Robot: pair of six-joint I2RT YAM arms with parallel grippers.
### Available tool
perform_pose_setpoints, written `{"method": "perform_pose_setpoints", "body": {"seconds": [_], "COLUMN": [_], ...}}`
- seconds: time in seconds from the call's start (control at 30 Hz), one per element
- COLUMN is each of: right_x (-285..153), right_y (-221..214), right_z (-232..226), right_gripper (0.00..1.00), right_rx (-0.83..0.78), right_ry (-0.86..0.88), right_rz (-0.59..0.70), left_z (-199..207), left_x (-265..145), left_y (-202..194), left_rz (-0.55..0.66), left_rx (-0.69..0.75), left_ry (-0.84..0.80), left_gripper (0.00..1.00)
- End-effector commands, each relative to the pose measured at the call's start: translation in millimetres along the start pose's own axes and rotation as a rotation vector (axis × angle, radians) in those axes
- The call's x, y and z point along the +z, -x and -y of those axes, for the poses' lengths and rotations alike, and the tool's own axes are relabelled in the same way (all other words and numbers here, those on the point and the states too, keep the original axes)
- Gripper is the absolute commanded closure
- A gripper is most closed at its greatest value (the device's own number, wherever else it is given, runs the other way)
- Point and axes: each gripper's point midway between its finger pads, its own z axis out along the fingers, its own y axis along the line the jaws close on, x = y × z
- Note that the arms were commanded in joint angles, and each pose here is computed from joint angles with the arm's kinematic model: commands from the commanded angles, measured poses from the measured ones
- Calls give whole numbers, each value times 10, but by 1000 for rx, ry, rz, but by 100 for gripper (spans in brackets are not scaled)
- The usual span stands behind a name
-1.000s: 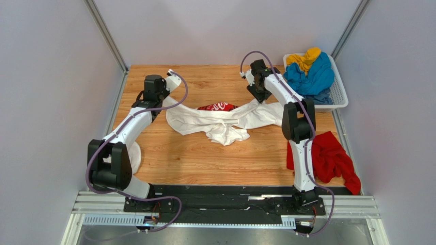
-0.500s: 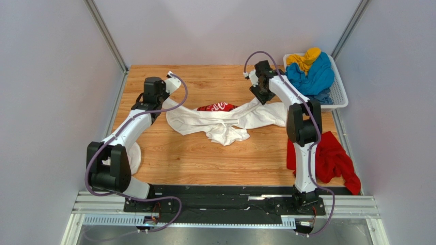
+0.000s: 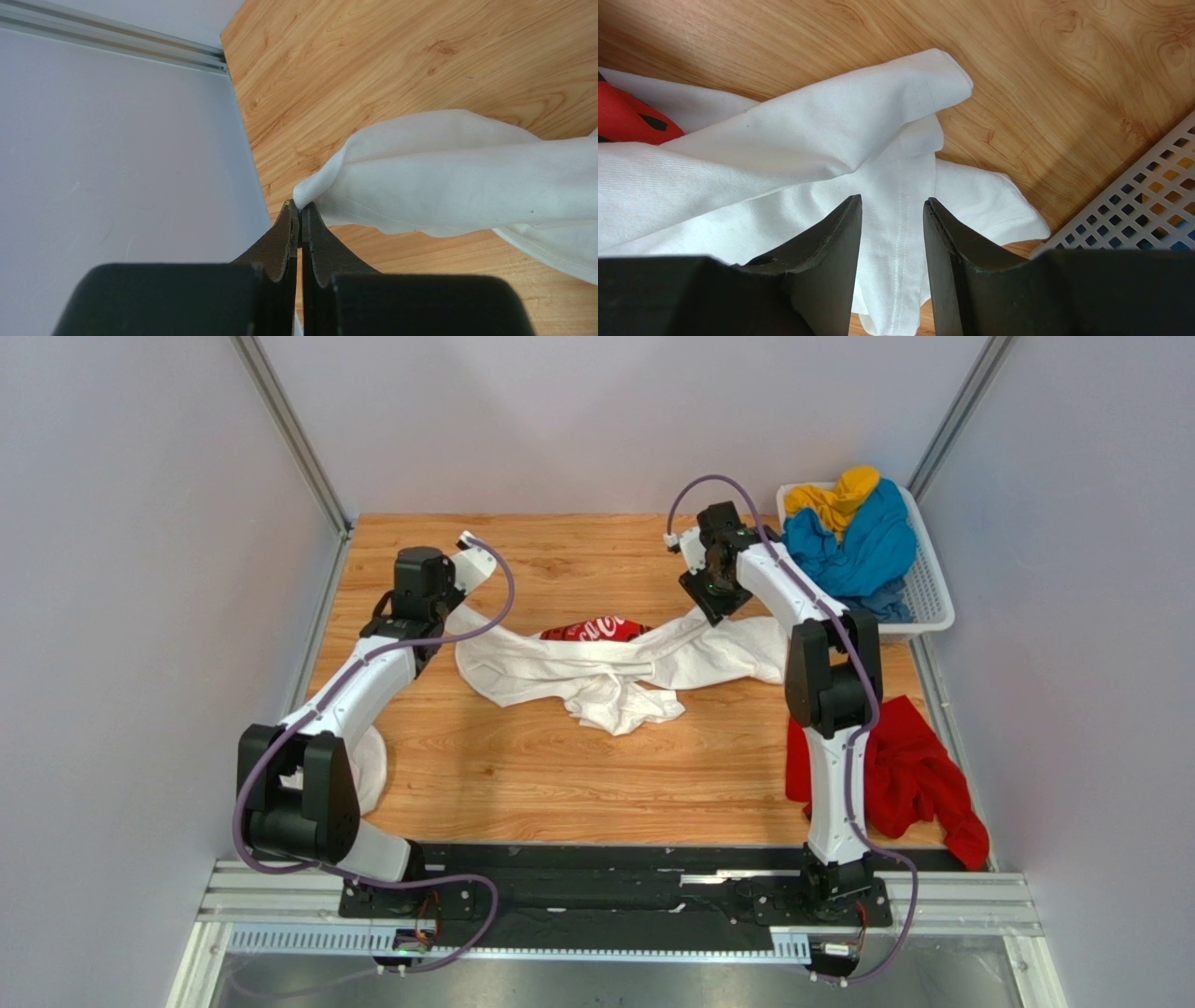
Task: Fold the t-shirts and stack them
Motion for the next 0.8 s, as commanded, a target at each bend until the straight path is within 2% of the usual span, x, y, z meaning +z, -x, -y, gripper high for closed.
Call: {"method": "perform_pose_setpoints", "body": {"seconds": [0.0, 0.77], "right_x": [-9, 252], "right_y": [173, 267], "right_z": [-12, 63], "right_gripper": [58, 57], "right_rx": [9, 9], "right_ry": [10, -10], "right_rz": [50, 49], "left_z": [-111, -66], "left_x": [-19, 14], "left_y": [71, 35], "left_rz": [29, 22], "left_rx": [-12, -5], "left_ry": [33, 26], "left_gripper": [100, 100]}}
